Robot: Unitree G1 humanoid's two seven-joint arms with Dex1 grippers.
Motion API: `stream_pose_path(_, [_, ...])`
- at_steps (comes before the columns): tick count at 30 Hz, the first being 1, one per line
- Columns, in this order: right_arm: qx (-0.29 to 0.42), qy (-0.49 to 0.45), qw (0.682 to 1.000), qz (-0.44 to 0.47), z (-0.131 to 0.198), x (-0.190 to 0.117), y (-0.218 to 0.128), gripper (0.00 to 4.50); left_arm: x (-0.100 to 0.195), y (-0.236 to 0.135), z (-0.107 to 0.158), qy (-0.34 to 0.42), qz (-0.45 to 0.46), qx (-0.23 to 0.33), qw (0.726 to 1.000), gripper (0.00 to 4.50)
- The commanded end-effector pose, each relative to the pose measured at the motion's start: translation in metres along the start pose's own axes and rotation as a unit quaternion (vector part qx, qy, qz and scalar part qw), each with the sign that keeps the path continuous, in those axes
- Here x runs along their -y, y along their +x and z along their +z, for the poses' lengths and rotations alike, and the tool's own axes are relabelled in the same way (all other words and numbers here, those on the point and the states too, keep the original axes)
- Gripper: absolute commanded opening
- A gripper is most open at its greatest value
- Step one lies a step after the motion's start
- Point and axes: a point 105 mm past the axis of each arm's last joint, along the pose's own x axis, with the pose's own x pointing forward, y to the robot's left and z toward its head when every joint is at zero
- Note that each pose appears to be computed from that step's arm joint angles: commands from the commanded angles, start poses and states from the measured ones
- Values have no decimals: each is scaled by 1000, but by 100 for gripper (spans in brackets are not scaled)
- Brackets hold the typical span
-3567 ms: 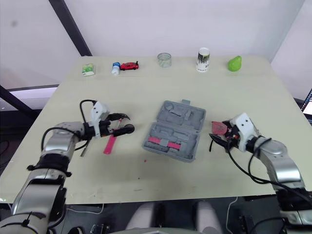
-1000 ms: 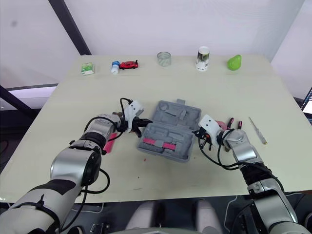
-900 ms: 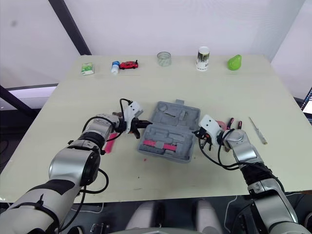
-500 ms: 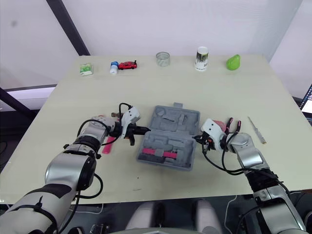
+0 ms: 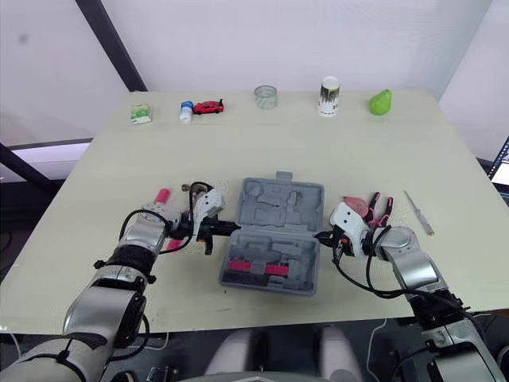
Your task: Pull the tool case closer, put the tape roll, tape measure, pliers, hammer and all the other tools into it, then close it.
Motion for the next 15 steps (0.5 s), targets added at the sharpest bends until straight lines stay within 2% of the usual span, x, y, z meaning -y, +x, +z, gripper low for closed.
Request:
stream_pose_path(1, [38, -18, 999, 18, 20, -11, 0, 0, 24, 9, -9, -19, -35, -11, 999, 6])
stream_pose_path(7, [44, -7, 999, 16, 17, -18, -4, 0, 43, -2, -13, -45, -18, -10, 999, 6])
stream_pose_path(12, [43, 6, 999, 24, 11, -30, -5, 0, 61, -4, -32, -58, -18, -34, 998, 6])
stream_pose_path(15, [42, 14, 999, 25, 8, -36, -6, 0, 61, -5, -39, -59, -4, -43, 997, 6])
